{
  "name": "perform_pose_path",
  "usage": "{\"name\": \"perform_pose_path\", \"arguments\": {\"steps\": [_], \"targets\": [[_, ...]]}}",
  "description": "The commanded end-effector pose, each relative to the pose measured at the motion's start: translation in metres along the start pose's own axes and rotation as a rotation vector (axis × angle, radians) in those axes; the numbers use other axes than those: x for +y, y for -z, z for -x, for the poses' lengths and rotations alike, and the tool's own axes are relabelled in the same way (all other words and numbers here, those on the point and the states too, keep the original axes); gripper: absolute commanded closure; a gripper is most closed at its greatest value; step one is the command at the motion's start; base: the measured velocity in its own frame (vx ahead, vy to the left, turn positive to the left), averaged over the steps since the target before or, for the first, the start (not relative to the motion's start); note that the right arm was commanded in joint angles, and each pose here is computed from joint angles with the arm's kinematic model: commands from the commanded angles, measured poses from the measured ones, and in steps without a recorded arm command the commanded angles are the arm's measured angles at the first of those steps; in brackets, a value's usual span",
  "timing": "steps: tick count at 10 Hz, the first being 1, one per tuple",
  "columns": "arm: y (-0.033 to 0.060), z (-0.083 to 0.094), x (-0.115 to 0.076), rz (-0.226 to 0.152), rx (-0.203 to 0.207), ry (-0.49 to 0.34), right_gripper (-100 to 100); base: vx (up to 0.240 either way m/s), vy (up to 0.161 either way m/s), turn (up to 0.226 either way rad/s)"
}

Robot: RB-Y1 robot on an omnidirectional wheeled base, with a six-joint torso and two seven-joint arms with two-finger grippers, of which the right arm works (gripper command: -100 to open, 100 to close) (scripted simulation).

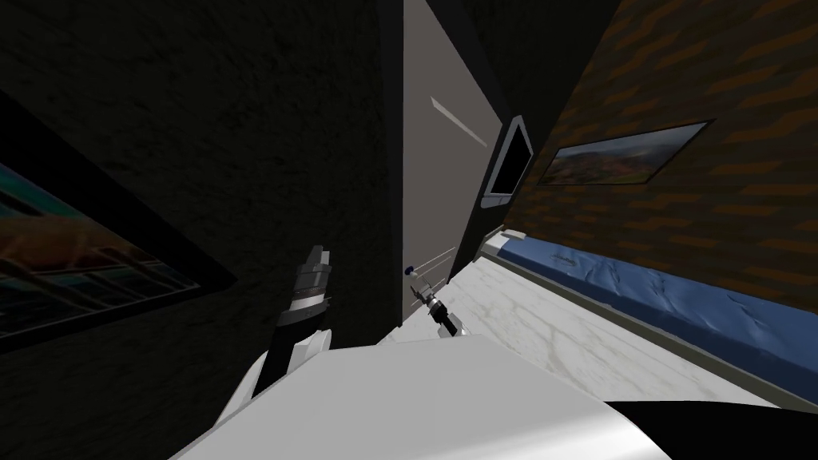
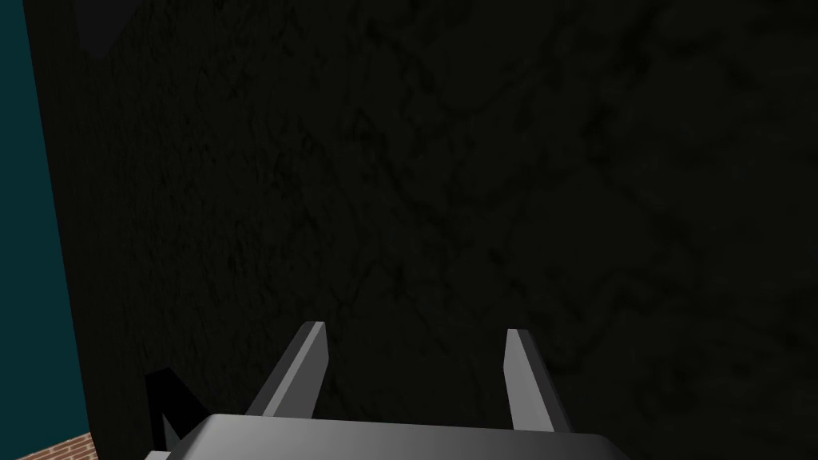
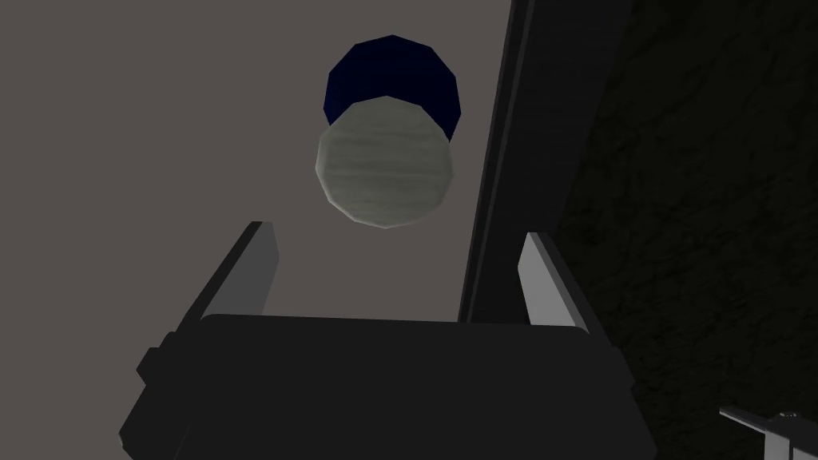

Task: Pull the door open

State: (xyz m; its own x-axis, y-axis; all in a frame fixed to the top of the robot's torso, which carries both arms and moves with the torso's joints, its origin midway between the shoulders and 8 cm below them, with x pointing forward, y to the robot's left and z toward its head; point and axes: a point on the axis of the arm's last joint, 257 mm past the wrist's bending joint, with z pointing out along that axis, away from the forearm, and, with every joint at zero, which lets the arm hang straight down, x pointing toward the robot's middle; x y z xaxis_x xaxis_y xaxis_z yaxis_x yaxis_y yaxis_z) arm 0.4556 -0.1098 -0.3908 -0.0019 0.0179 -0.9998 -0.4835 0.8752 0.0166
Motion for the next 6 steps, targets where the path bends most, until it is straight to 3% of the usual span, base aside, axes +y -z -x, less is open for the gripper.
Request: {"name": "perform_pose_path", "arguments": {"steps": [1, 5, 6], "targets": [[-0.0049, -0.001, 0.0043, -0.001, 0.001, -0.001, -100, 0.097, 0.001, 0.024], [-0.0083, -0.0011, 0.0074, -0.002, 0.001, -0.002, -100, 0.086, 0.012, 0.017], [-0.0079, -0.0011, 0.007, -0.001, 0.0, -0.002, -100, -0.023, -0.032, 0.042]]}}
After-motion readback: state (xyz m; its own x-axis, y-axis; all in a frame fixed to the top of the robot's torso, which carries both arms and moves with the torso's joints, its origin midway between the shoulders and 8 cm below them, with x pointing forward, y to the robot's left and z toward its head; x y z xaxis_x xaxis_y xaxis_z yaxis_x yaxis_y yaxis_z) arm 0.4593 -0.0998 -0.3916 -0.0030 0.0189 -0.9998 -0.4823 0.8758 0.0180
